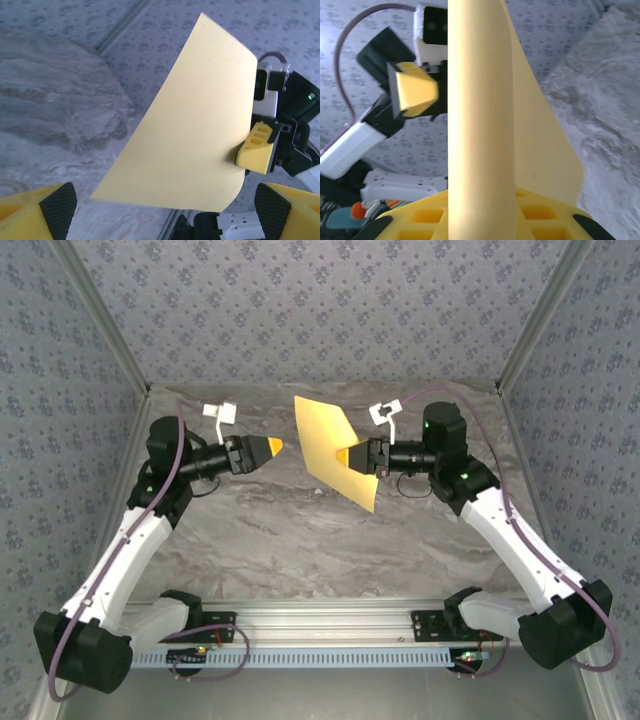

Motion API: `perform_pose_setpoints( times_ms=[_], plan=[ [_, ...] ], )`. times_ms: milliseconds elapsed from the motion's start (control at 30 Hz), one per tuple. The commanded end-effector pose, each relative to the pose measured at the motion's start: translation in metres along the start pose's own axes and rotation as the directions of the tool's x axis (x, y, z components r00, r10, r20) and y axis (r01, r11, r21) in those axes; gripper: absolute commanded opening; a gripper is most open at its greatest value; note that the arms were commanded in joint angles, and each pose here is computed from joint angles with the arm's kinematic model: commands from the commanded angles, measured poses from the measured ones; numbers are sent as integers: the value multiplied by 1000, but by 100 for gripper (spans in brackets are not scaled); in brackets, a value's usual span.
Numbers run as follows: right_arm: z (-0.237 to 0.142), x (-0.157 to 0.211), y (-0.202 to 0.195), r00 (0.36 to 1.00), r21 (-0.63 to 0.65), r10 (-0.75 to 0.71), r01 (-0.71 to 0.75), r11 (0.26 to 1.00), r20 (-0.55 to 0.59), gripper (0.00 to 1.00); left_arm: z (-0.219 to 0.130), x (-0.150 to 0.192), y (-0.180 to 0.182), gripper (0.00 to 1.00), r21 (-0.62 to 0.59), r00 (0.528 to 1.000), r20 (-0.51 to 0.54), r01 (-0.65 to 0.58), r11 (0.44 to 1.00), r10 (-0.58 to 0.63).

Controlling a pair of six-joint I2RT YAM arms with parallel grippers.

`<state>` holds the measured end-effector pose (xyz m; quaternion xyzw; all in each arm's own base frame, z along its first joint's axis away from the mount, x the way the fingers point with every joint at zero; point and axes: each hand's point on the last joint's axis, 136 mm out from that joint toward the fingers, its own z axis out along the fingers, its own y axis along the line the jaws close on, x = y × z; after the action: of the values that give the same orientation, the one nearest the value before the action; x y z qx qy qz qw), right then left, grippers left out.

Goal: Fold a paper plane with a square sheet of paper (fold left side to right side)
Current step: Pick up the square sheet of paper from the center of the table, then place a square sheet of paper at the center of the table.

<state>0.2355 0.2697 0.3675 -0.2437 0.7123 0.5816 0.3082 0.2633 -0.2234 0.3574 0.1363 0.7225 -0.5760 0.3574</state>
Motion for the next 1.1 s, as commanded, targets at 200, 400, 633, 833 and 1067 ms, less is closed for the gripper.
perform_pose_setpoints(
  times_ms=[200, 400, 633, 833, 1067],
  plan=[
    [-12, 0, 39, 999, -58, -39, 37, 998, -34, 26, 24, -5, -43, 82, 155, 991, -40, -122, 980, 130],
    [-11, 8, 12, 1000, 5, 2, -1, 1000, -30, 29, 38, 5, -42, 17, 181, 991, -74, -93, 979, 108],
    [-35, 19, -63, 998, 327, 59, -60, 943, 12, 62, 48, 27, 16, 0, -3, 993, -117, -8, 1000, 8],
    [-57, 51, -143, 989, 607, 144, -125, 785, 17, 87, 59, 75, 101, 0, -222, 966, -191, 133, 966, -176],
    [-53, 83, -203, 964, 654, 232, -261, 710, 133, 100, 58, 131, 193, 0, -451, 914, -205, 230, 863, -350]
  ],
)
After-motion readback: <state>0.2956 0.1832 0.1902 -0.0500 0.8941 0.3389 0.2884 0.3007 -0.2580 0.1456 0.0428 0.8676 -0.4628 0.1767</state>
